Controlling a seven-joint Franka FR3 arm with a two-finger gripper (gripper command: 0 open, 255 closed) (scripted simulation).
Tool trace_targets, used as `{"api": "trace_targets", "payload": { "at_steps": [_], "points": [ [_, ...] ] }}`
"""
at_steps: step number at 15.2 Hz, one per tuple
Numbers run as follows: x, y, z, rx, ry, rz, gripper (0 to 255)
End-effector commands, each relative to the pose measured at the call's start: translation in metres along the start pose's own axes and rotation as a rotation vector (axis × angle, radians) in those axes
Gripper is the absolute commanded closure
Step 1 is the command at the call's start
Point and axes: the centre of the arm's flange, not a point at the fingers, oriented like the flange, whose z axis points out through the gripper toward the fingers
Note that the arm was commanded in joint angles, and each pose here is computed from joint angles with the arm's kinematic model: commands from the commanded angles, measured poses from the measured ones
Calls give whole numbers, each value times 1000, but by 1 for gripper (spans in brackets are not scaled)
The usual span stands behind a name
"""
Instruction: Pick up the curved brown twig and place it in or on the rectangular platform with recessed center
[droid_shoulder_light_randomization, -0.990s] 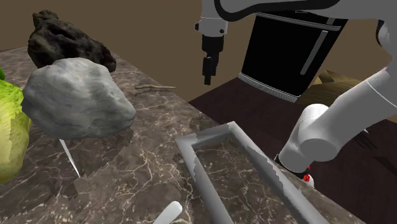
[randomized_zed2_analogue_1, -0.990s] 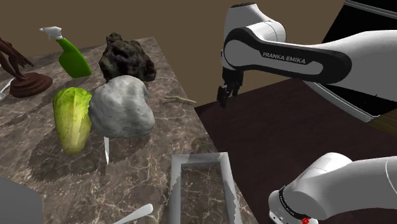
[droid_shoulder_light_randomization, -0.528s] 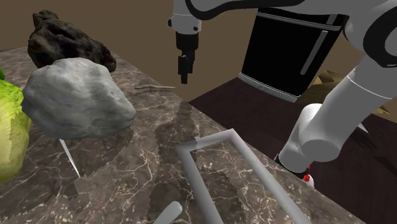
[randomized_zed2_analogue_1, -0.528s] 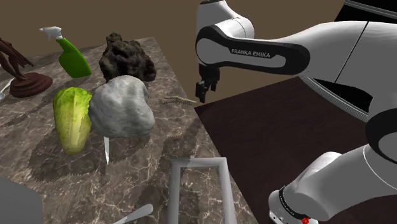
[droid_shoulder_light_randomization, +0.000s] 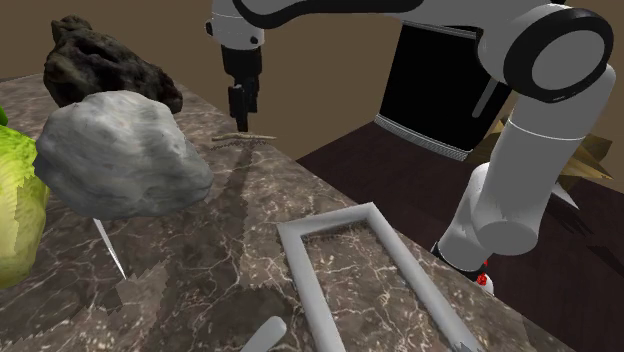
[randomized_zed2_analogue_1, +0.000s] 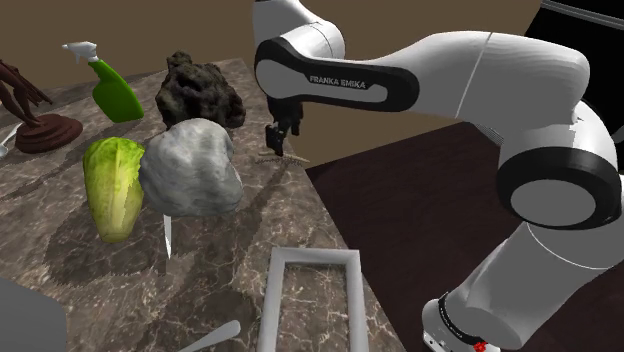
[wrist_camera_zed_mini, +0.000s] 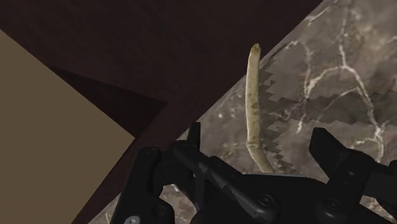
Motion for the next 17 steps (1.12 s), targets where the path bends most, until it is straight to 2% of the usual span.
{"api": "trace_targets", "payload": {
  "at_steps": [1,9,16,17],
  "points": [
    [17,-8,-2,-8,10,-30,0],
    [17,-8,38,-8,10,-30,0],
    [17,-8,38,-8,10,-30,0],
    [17,-8,38,-8,10,-30,255]
  ]
}}
